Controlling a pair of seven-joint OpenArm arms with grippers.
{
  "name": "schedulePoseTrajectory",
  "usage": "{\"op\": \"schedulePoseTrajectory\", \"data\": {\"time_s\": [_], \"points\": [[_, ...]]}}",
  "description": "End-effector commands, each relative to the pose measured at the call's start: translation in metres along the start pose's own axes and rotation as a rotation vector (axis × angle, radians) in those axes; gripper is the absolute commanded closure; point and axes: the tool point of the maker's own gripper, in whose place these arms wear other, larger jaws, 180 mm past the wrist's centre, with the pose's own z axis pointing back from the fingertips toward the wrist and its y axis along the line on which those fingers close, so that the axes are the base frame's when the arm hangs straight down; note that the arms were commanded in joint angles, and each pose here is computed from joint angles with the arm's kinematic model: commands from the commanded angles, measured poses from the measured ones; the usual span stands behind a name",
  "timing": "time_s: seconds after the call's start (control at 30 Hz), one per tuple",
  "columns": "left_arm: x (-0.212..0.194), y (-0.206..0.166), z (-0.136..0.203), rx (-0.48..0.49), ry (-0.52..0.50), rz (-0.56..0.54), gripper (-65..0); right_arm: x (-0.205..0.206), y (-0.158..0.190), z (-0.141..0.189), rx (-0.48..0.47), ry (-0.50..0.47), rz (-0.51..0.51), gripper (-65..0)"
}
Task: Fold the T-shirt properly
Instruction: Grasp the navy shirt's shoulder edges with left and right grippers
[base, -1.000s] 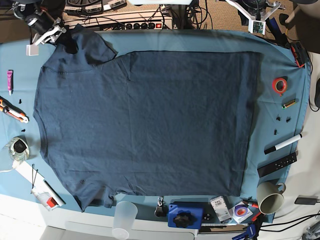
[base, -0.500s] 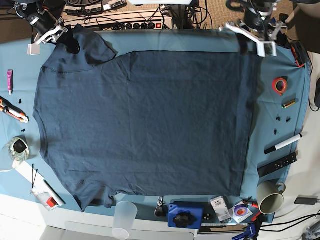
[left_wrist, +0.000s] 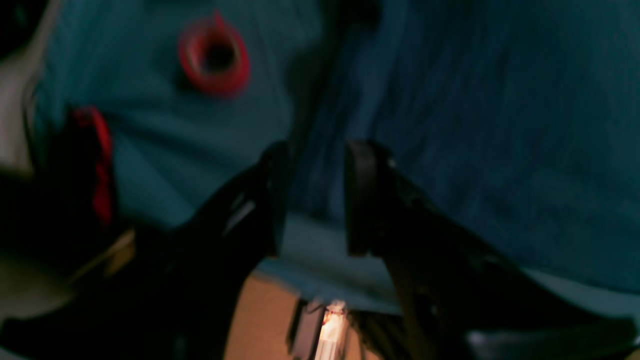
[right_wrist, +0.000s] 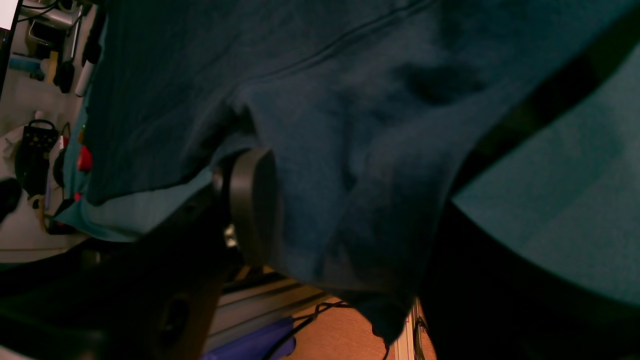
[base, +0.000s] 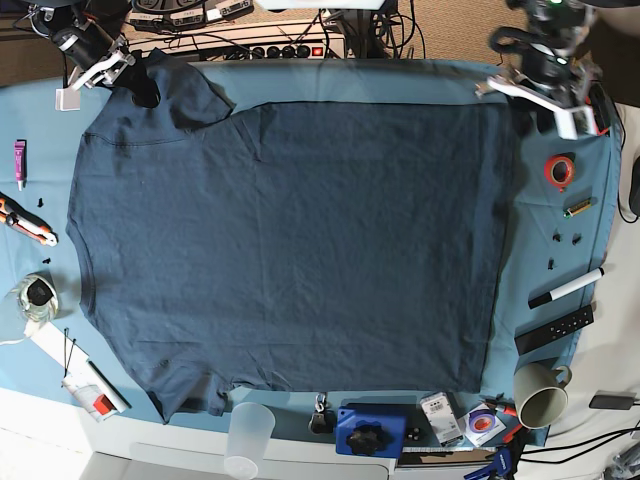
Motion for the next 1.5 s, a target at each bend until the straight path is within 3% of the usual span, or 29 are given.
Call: {"op": "schedulePoseTrajectory", "data": {"time_s": [0.0,0.27,0.37,0.63,0.77,1.07,1.3,1.47], "points": [[0.008,-0.001,0.001,-0.028,-0.027,0.002,-18.0,-0.055,-0.02,0.008,-0.108,0.258,-0.012,-30.9],[-0.033,0.022,-0.029,-0.153,0.136,0.181,-18.1,-0.055,-0.02,0.008,-0.108,0.259,-0.012,-30.9],[-0.042,0.029,-0.034,-0.192,0.152,0.258,-18.1,-0.056,-0.02,0.008,-0.109,0.259,-0.012,-30.9],[-0.055,0.028,-0.045,-0.268,0.184,0.276,-18.1,-0.056,-0.02,0.008,-0.108,0.26,-0.012,-30.9],[-0.068,0.014,-0.045,-0.341,0.274,0.333,-18.1,-0.056,-0.02,0.008,-0.109,0.261,-0.012,-30.9],[-0.078,0.019,-0.048,-0.34,0.28,0.313,-18.1,-0.055,-0.021,0.008,-0.109,0.259,-0.011,-30.9],[-0.068,0.025,-0.052,-0.308,0.219,0.292,-18.2,-0.055,-0.021,0.008,-0.11,0.26,-0.011,-30.9],[-0.066,0.037,-0.056,-0.244,0.191,0.233,-25.7,-0.055,-0.021,0.008,-0.11,0.26,-0.011,-30.9]]}}
